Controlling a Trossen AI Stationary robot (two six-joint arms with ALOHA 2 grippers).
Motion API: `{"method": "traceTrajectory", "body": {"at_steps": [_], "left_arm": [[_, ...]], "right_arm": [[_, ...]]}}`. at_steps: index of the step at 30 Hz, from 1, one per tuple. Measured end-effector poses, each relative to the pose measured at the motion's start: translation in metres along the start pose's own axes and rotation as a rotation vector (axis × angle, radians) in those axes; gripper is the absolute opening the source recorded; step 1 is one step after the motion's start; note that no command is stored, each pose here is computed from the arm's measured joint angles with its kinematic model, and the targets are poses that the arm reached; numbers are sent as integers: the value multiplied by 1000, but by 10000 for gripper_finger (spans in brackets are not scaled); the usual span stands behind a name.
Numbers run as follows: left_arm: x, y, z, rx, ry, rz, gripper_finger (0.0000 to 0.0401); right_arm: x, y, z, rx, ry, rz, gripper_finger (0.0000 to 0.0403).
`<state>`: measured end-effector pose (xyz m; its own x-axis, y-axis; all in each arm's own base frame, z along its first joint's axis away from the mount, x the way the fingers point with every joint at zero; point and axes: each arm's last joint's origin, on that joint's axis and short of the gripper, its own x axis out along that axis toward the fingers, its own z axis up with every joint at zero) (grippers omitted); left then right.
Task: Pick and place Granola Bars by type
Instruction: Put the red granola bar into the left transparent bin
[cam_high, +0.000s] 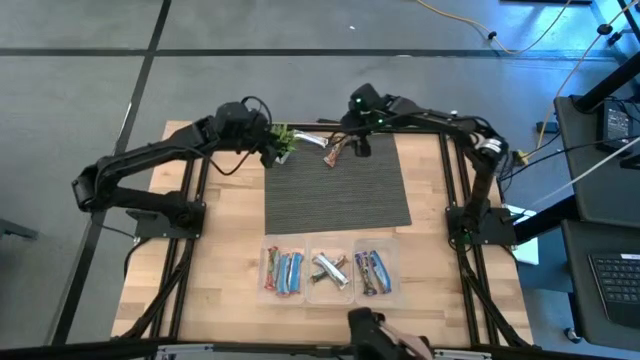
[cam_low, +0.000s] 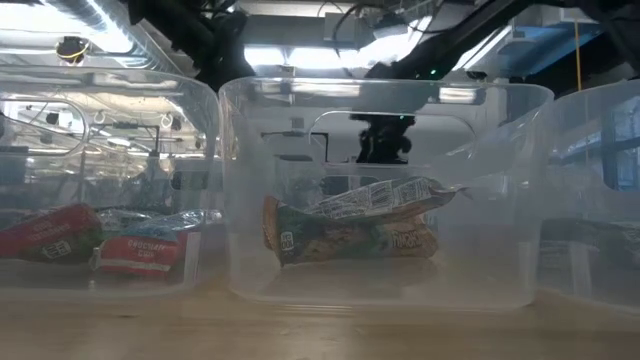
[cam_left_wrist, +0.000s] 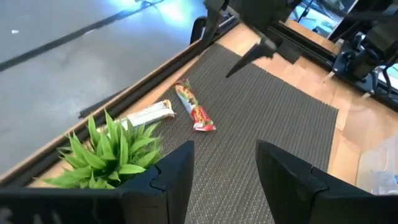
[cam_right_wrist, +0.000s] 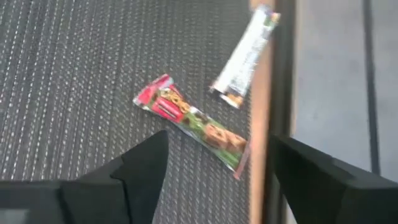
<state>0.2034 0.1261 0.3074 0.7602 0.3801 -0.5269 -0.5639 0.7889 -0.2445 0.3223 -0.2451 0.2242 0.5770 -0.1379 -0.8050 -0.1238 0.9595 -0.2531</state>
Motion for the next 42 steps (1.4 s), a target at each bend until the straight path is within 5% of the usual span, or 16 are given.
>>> {"method": "traceTrajectory", "body": {"at_steps": [30, 42], "left_arm": [[4, 2, -7, -28, 13, 2, 170], [4, 2, -7, -30, 13, 3, 170]], "right_arm": [[98, 27, -7, -241, 207, 30, 232], [98, 23, -4, -244, 275, -7, 122]]}}
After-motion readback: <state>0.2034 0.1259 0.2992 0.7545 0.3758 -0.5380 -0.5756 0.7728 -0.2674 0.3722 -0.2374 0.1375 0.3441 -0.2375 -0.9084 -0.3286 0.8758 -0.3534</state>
